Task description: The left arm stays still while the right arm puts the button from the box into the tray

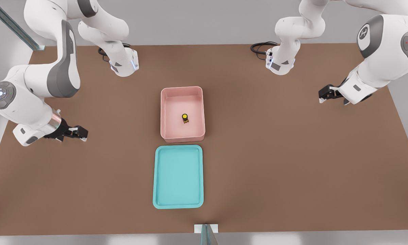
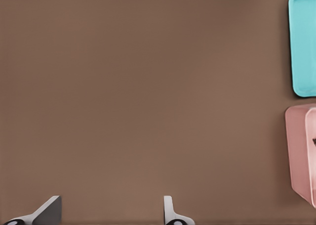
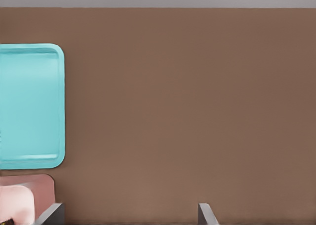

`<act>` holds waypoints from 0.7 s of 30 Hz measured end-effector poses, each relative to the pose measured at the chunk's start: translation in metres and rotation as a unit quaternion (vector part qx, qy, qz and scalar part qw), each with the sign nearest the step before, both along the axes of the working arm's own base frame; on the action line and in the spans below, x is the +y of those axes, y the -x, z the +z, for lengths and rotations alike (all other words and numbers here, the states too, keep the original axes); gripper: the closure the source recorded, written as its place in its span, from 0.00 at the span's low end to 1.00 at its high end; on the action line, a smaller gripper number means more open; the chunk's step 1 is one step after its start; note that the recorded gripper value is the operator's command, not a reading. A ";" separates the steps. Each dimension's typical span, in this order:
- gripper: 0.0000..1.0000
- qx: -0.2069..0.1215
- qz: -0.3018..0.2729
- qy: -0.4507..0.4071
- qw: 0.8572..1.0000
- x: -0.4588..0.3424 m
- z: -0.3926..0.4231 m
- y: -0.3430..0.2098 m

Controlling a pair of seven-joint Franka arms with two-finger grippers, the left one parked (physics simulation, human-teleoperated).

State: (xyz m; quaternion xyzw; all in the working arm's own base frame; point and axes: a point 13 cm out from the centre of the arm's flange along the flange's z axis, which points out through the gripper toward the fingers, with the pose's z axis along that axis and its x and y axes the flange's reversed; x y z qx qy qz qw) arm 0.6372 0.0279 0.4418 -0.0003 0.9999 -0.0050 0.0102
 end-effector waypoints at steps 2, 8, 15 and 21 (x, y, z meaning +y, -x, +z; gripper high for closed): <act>0.00 0.020 0.019 -0.001 1.000 0.018 -0.017 0.008; 0.00 0.091 0.285 0.034 0.953 0.334 -0.166 0.140; 0.00 0.067 0.312 0.051 0.946 0.393 -0.313 0.235; 0.00 -0.004 0.282 0.044 0.958 0.391 -0.341 0.225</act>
